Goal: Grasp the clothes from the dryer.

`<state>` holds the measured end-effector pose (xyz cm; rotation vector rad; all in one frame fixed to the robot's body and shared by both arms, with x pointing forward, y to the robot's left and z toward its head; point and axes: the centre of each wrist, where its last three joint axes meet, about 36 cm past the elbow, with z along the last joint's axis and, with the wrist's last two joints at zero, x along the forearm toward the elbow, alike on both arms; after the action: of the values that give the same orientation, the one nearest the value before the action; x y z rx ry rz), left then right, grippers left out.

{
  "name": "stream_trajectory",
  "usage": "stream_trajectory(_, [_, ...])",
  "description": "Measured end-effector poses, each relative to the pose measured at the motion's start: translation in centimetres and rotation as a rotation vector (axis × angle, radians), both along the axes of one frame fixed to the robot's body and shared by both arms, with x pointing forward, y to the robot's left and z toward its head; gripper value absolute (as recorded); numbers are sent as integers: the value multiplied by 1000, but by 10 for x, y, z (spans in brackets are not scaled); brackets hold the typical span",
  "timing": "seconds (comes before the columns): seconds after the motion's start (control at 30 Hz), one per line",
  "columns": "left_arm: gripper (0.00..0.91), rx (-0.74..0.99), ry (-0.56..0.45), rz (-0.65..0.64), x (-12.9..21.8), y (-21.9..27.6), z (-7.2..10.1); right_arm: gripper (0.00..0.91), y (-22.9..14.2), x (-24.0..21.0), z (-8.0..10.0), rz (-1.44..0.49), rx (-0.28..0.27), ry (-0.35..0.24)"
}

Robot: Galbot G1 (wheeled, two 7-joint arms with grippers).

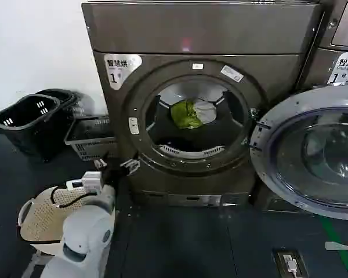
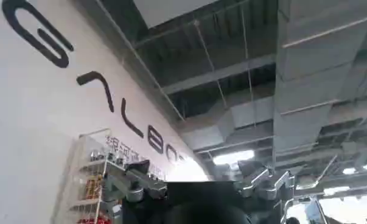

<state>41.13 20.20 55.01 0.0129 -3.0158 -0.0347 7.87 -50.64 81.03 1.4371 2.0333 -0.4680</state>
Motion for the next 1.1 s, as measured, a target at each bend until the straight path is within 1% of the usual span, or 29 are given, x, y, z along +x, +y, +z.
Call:
stream_trajectory(0.17, [907,1,4,-1,1,0,-1,907,3,0,-1,26,-38,16])
stream_trajectory(0.4, [907,5,2,-2,1,1,0,907,5,-1,-2,53,-67,24])
stream_trajectory(0.6, [907,5,-1,-6,1,2,2,907,6,-1,-2,66,-82,30])
stream_trajectory(1.1, [907,4,10,-9,-1,0,-1,907,7,-3,-2,79,-101,35])
